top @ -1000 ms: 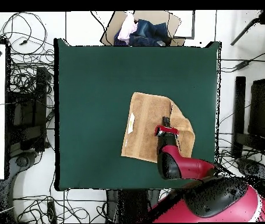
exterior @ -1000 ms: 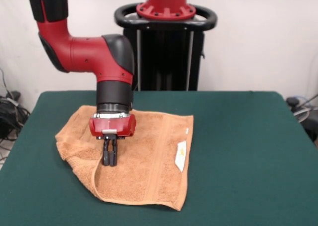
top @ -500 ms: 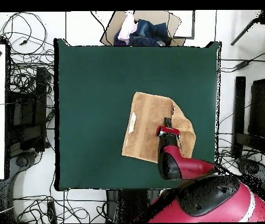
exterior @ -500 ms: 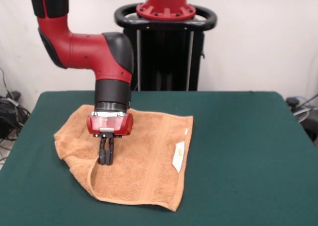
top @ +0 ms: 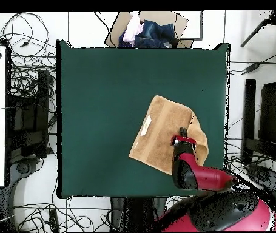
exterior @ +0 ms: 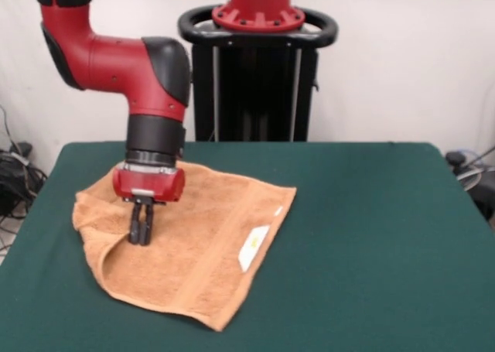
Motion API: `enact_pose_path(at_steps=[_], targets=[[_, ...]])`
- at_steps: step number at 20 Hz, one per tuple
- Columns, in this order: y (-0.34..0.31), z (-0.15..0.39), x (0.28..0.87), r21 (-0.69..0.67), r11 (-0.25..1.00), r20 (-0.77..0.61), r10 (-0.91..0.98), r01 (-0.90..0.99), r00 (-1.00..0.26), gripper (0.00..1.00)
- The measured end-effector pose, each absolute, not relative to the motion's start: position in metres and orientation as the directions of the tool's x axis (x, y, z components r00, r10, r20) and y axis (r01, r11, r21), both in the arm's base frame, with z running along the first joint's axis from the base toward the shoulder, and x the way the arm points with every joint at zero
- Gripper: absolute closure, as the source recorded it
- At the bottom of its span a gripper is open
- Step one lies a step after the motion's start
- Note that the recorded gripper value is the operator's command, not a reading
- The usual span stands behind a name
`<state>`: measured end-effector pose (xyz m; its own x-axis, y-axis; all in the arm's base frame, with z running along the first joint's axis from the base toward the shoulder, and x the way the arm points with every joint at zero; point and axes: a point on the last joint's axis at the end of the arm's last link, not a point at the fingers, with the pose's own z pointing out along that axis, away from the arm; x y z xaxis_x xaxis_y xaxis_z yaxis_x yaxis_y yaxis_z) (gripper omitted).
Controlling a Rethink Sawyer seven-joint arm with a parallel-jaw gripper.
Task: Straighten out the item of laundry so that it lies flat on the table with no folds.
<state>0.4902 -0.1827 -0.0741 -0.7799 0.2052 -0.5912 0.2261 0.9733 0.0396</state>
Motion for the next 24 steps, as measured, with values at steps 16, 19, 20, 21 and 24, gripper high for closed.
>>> enact_pose_path(at_steps=[16, 19, 20, 21, 24], targets=[[-0.235, -0.07, 0.463, 0.013, 0.954, -0.541, 0.257, 0.298, -0.801, 1.0], [-0.243, -0.068, 0.458, 0.001, 0.951, -0.517, 0.264, 0.308, -0.814, 1.0], [-0.245, -0.067, 0.456, -0.005, 0.951, -0.504, 0.265, 0.31, -0.822, 1.0], [-0.246, -0.066, 0.455, -0.009, 0.951, -0.494, 0.265, 0.31, -0.828, 1.0], [-0.249, -0.064, 0.453, -0.021, 0.951, -0.468, 0.263, 0.309, -0.843, 1.0]])
